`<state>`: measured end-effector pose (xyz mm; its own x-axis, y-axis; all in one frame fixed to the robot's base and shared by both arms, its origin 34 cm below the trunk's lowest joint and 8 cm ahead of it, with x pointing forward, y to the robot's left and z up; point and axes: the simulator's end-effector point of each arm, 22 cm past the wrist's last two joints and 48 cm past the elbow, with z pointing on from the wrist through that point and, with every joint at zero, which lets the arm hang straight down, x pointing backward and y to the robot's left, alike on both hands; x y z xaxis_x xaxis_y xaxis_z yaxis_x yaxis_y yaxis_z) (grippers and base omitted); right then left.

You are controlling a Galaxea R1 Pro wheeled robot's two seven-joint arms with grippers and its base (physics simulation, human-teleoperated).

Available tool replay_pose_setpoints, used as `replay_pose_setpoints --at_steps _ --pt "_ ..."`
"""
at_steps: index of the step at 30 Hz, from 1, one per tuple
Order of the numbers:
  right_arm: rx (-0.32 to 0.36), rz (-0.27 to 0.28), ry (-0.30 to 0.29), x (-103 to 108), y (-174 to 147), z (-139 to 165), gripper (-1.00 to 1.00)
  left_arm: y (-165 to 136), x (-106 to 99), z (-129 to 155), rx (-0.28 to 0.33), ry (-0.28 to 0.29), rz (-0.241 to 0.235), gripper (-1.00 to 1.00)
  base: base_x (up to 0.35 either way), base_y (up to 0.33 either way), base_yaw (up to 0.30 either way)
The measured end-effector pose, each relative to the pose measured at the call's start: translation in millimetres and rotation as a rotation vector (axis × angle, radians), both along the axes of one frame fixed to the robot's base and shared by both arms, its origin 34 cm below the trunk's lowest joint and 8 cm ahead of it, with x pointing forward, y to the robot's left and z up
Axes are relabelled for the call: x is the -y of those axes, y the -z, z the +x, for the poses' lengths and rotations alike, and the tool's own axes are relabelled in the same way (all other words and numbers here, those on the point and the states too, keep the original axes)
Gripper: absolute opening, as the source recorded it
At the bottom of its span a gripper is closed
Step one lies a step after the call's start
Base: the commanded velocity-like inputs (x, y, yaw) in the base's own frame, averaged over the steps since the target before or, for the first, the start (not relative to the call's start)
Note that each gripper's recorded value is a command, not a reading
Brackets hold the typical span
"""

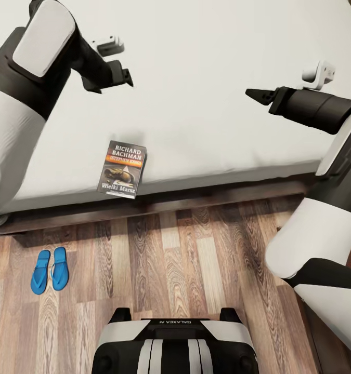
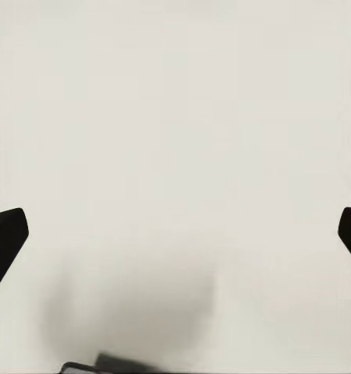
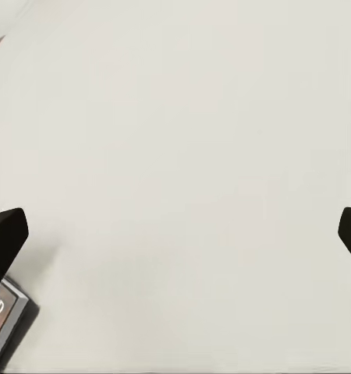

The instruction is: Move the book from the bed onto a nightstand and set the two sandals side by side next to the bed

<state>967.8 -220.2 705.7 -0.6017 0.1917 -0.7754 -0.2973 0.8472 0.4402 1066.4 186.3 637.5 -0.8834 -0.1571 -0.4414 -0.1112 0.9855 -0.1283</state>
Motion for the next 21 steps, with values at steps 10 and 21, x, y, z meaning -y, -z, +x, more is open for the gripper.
replay_pose_setpoints --at_steps 10,21 --pt "-0.078 0.03 -0.016 -3.8 32.8 -32.2 1.0 -53.3 -53.3 -20.6 0.083 -0.032 -0.186 1.0 0.0 0.0 0.0" --pt "-0.061 0.069 -0.034 -21.3 17.8 -32.7 1.0 -74.9 -86.2 -49.7 0.13 -0.011 -0.173 1.0 0.0 0.0 0.0"
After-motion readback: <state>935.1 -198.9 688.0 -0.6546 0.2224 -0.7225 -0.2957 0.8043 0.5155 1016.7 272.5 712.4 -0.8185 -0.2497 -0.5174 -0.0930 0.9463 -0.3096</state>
